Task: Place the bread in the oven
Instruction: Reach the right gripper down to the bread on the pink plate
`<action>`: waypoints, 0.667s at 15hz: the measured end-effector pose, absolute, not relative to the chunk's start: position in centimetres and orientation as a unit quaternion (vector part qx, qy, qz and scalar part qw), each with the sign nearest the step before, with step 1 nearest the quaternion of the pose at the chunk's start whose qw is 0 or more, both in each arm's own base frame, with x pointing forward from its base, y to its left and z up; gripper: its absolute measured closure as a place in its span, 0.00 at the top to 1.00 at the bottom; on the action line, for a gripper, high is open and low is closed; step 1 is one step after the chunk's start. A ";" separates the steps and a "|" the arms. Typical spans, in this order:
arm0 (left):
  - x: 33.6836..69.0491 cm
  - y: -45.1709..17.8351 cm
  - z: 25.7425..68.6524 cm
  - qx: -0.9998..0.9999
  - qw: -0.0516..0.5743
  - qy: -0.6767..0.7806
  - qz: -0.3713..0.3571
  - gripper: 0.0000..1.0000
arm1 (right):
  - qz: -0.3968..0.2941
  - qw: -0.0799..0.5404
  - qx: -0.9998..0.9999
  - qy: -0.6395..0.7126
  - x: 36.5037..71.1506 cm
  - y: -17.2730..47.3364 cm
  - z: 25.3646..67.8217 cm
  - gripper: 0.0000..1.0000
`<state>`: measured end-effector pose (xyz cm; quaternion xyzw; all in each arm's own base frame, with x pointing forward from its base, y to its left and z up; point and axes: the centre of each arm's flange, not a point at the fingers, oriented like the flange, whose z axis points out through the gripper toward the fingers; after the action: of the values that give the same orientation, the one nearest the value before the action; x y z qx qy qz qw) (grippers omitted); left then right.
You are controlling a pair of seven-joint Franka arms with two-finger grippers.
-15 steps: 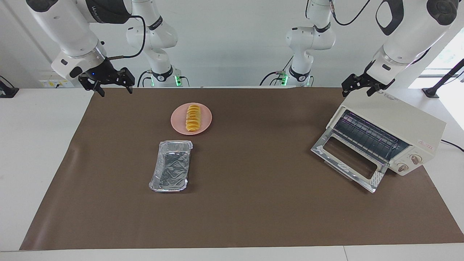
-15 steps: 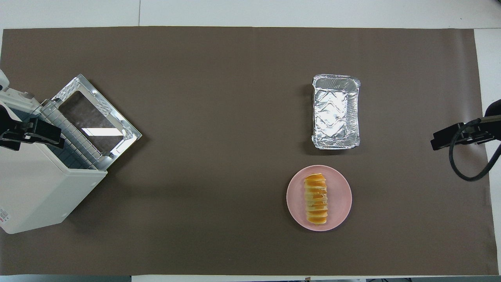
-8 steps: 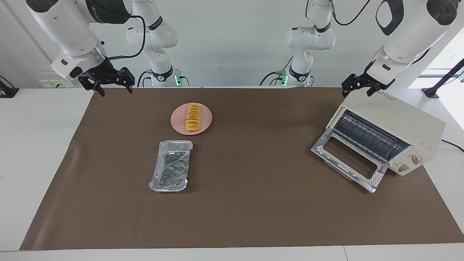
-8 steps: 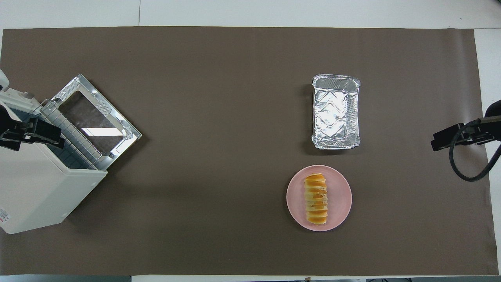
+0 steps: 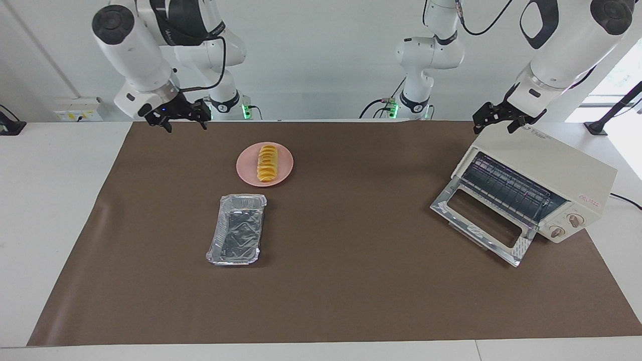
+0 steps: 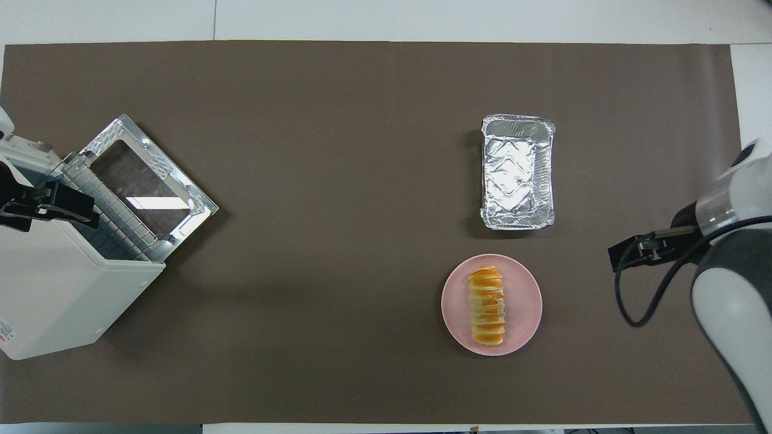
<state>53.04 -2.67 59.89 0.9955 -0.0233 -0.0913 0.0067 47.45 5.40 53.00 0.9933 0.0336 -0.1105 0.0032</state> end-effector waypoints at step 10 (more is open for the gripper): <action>53.0 -2.7 59.9 0.996 0.007 -0.023 -0.091 1.00 | -0.062 0.022 0.998 0.003 38.9 17.1 40.6 1.00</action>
<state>53.04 -2.67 59.89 0.9955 -0.0233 -0.0913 0.0067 38.90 17.10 40.56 0.9978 0.0027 -0.0622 0.0221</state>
